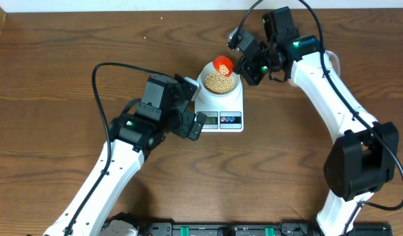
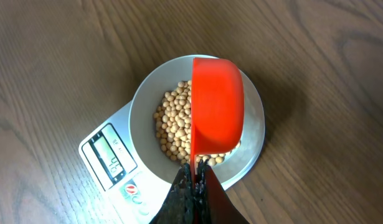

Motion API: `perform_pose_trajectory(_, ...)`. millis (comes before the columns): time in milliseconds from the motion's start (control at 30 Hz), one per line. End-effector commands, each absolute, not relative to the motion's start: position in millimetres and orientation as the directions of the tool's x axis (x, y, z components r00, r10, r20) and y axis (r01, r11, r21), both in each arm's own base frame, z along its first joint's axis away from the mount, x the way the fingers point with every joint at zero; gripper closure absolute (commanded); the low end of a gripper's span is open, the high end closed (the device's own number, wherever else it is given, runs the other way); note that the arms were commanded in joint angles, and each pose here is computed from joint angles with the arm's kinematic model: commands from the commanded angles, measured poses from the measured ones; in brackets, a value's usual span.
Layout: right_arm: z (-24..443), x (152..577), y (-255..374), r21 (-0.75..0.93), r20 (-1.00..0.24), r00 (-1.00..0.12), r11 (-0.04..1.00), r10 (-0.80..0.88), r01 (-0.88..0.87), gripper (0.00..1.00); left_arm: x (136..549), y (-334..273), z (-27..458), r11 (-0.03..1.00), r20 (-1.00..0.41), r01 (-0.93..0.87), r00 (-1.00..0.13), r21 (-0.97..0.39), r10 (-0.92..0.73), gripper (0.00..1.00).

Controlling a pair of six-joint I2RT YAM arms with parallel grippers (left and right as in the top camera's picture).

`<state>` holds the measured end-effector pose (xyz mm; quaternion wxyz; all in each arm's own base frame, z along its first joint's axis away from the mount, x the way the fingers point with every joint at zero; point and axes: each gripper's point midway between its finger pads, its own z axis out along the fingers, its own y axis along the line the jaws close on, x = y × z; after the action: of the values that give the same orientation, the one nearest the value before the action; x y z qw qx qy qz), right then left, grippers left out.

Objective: Scoop item into bowl and weigh 50g on scale
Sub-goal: 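Shake the tilted scoop over the bowl, trickling beans until 50 g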

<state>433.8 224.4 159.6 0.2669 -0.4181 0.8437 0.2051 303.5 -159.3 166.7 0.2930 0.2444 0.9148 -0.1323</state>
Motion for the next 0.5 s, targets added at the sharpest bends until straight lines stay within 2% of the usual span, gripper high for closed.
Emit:
perform_pose_trajectory(0, 177.6, 428.5, 231.0, 0.117, -0.650, -0.486, 0.554, -0.585, -0.824, 0.99, 305.2, -158.4, 168.5, 0.845, -0.604, 0.528, -0.703, -0.088, 0.377, 0.02)
perform_pose_trajectory(467, 177.9, 429.1, 231.0, 0.052, -0.659, -0.403, 0.497, -0.635, -0.866, 0.99, 305.2, -158.4, 168.5, 0.845, -0.604, 0.528, -0.703, -0.088, 0.377, 0.02)
